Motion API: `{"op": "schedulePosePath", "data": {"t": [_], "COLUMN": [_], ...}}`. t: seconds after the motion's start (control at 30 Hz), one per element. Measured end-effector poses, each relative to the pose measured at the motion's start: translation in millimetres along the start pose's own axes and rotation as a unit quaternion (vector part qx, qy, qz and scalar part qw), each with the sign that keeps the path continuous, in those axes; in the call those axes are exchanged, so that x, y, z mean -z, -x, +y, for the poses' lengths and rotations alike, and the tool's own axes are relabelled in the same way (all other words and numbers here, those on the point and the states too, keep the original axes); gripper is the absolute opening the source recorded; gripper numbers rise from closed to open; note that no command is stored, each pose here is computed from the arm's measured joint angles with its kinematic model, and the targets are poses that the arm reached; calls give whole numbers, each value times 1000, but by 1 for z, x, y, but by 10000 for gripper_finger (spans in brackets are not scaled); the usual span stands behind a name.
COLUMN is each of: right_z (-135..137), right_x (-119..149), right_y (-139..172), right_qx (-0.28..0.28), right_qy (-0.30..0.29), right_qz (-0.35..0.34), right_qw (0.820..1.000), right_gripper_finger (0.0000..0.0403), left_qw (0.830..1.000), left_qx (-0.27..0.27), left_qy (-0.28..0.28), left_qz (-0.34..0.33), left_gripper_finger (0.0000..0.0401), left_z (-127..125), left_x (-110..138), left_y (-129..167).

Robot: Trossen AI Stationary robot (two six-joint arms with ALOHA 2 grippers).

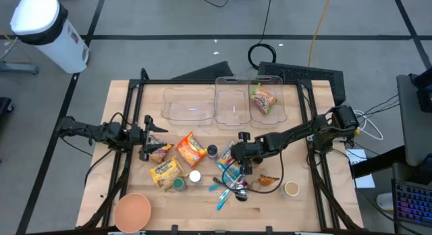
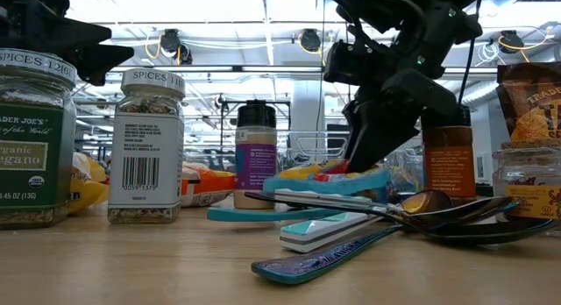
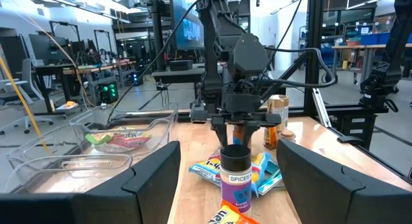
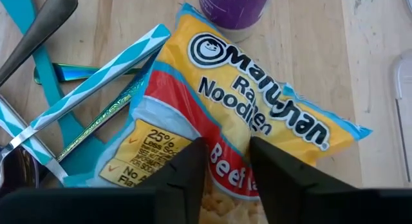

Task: Pick & Place Food Item
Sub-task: Put the blue noodle pack into the right transparent bin

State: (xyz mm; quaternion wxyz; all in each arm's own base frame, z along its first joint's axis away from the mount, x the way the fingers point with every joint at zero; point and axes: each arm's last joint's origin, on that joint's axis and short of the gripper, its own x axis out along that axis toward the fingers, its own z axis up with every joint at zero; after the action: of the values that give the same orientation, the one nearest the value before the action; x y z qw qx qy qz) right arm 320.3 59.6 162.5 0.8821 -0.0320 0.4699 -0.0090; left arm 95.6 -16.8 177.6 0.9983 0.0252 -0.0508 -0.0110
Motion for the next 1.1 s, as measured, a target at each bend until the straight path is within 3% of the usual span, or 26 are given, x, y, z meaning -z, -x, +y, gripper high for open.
{"op": "schedulePosePath", "data": {"t": [0.27, 0.67, 0.8, 1.1], "right_z": [-1, -10, -9, -2], "right_x": [-4, -20, -18, -2], "right_y": [12, 75, 70, 25], "right_qx": [-3, -14, -16, -33], "right_qy": [0, -15, -12, -3], "right_qz": [-19, -116, -102, -42], "right_qw": [1000, 993, 995, 999], "right_gripper_finger": [67, 31, 74, 232], "left_qw": [1000, 1000, 1000, 1000], "left_qx": [0, 0, 0, 0], "left_qy": [0, 0, 0, 0], "left_qz": [0, 0, 0, 0], "left_gripper_finger": [267, 267, 267, 267], "left_z": [0, 0, 0, 0], "left_x": [0, 0, 0, 0], "left_y": [0, 0, 0, 0]}}
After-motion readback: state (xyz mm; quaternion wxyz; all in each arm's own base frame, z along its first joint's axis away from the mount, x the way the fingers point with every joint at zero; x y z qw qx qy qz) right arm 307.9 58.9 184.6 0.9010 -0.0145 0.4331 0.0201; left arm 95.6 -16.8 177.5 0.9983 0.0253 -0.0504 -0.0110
